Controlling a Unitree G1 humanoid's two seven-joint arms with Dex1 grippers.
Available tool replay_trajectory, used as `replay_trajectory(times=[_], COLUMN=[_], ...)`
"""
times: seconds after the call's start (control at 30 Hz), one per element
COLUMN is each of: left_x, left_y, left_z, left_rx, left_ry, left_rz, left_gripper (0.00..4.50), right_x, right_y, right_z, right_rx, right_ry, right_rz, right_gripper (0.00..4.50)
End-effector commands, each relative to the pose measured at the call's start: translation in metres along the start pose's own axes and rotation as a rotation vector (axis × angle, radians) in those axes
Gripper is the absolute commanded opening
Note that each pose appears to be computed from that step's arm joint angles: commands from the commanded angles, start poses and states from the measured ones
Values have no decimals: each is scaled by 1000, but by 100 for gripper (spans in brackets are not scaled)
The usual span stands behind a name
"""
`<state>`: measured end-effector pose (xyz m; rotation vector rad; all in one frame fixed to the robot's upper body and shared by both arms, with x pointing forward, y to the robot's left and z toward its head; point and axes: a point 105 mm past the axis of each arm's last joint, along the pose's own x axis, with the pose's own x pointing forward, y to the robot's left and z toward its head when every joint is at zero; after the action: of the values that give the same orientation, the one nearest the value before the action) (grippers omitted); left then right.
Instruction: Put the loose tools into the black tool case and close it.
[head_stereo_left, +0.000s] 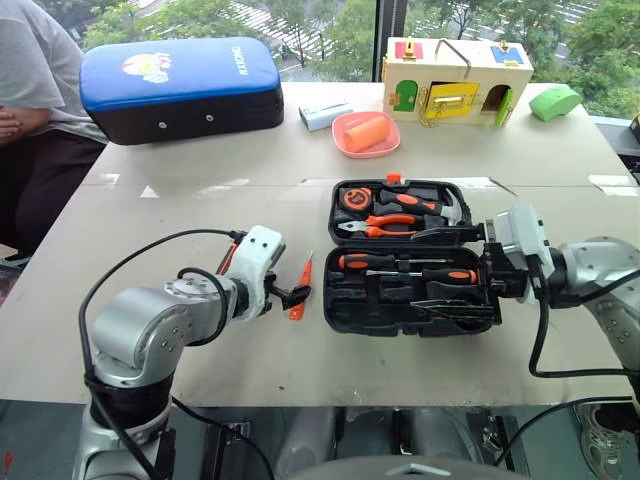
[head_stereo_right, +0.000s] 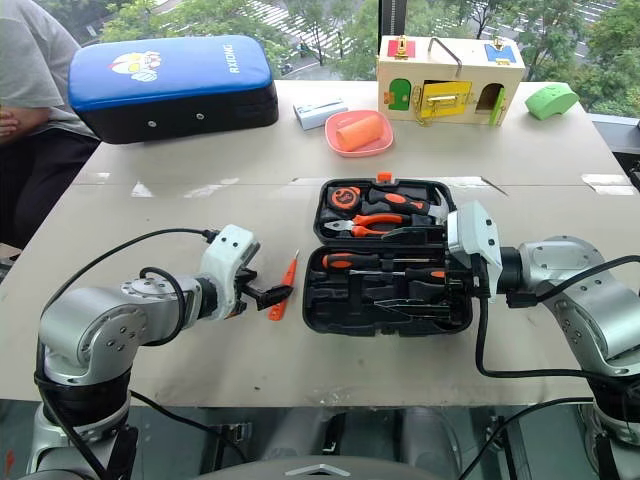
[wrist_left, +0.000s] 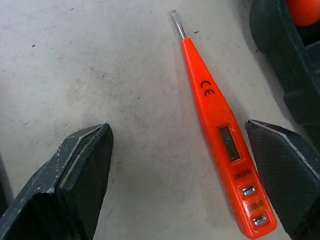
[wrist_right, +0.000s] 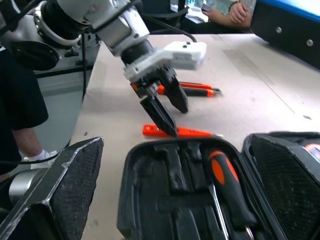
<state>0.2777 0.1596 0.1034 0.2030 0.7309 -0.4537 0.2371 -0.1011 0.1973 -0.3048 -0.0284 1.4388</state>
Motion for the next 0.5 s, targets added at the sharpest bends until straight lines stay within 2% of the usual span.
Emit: replay_trajectory(times=[0.03,0.07,0.13,0.47,0.5], left_x=[11,12,11,4,4], left_y=[-10,-11,-13,-3,-3], left_z=[-11,-11,-12,-19,-19], left_rx=[-26,-28,-23,20,23], left_ry=[64,67,79,118,117], left_rz=[-72,-80,-90,-92,-96], left_gripper=[375,327,313,313,261], right_x=[-4,-4,-3,0,0], right_y=[1,1,2,4,5], right_z=[9,9,9,7,6], right_rx=[-39,-40,-42,-48,-49], right_ry=[-8,-7,-8,-2,0], right_rz=[-9,-8,-7,-2,-1], right_gripper=[450,450,450,450,450])
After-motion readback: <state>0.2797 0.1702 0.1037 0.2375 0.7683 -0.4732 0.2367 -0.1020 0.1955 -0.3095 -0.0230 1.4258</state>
